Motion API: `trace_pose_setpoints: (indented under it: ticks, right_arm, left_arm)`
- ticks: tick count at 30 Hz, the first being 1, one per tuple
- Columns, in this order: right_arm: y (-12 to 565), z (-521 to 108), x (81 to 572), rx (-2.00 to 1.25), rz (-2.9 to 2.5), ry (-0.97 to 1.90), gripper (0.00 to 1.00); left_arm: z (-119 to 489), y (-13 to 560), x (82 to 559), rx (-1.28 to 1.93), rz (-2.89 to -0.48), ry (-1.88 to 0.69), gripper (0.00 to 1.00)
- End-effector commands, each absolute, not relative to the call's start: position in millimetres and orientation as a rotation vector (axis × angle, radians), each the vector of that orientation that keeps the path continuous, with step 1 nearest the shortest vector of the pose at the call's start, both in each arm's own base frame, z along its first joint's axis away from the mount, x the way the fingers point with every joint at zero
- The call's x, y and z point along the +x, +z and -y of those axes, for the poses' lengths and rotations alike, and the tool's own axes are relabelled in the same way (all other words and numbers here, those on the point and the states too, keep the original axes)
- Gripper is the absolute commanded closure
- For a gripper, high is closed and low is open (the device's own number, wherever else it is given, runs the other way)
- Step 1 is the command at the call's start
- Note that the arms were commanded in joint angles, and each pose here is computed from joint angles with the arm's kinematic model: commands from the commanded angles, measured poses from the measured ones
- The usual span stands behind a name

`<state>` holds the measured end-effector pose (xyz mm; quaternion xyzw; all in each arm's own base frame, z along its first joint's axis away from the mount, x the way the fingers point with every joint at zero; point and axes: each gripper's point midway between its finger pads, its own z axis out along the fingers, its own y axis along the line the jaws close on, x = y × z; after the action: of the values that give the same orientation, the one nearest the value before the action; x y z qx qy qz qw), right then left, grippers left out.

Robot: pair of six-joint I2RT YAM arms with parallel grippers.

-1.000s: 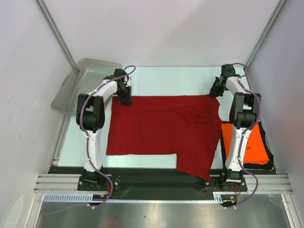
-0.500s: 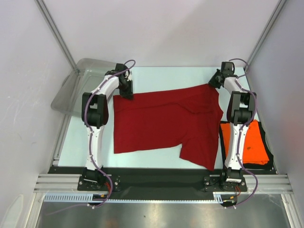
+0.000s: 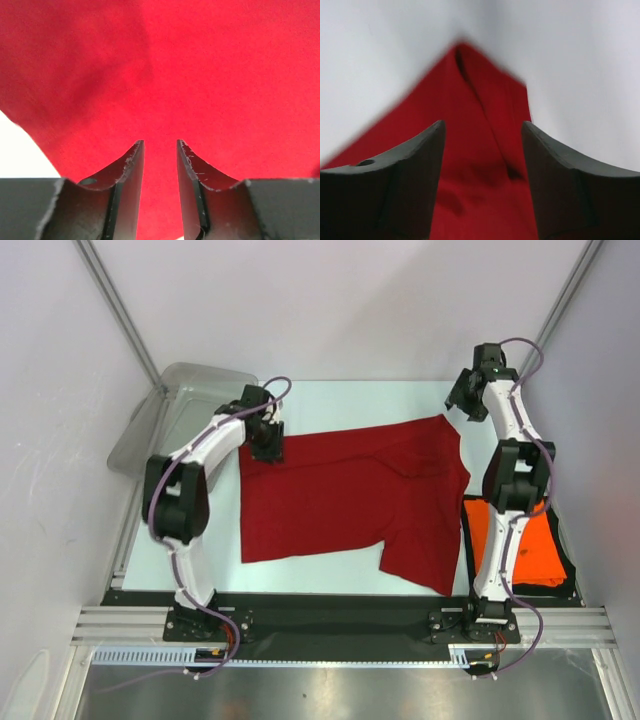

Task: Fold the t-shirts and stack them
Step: Fold the tshirt

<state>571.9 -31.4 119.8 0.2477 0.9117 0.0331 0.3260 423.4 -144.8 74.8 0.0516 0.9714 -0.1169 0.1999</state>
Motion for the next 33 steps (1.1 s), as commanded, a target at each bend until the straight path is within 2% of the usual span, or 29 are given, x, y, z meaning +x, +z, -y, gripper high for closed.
trace_pose_setpoints:
  ticks: [1, 2, 3, 6, 11, 21, 24, 26, 30, 33]
  right_arm:
    - [155, -30, 497, 0.398, -2.508, 0.04, 0.37]
    - [153, -41, 486, 0.349, -2.525, 0.039, 0.46]
    - [153, -52, 476, 0.297, -2.537, 0.03, 0.49]
    - [139, -90, 444, 0.054, -2.584, 0.015, 0.52]
    - [109, -108, 431, -0.108, -2.66, -0.01, 0.36]
    - [69, -128, 436, -0.174, -2.754, -0.003, 0.37]
    - [59, -129, 434, -0.168, -2.782, 0.031, 0.43]
    - [54, -133, 435, -0.176, -2.788, 0.05, 0.51]
    - [50, -133, 433, -0.181, -2.798, 0.029, 0.54]
    - [46, -128, 435, -0.166, -2.807, 0.009, 0.63]
  left_arm:
    - [167, 106, 390, 0.227, -2.595, -0.453, 0.63]
    - [174, 107, 381, 0.25, -2.593, -0.512, 0.65]
    - [176, 107, 377, 0.257, -2.581, -0.534, 0.65]
    - [175, 105, 360, 0.257, -2.588, -0.569, 0.66]
    - [183, 113, 360, 0.262, -2.558, -0.63, 0.67]
    - [181, 117, 354, 0.275, -2.576, -0.625, 0.68]
    - [182, 117, 351, 0.261, -2.57, -0.643, 0.68]
    - [181, 119, 350, 0.263, -2.568, -0.637, 0.68]
    - [178, 119, 350, 0.274, -2.57, -0.612, 0.68]
    - [178, 118, 350, 0.269, -2.569, -0.611, 0.69]
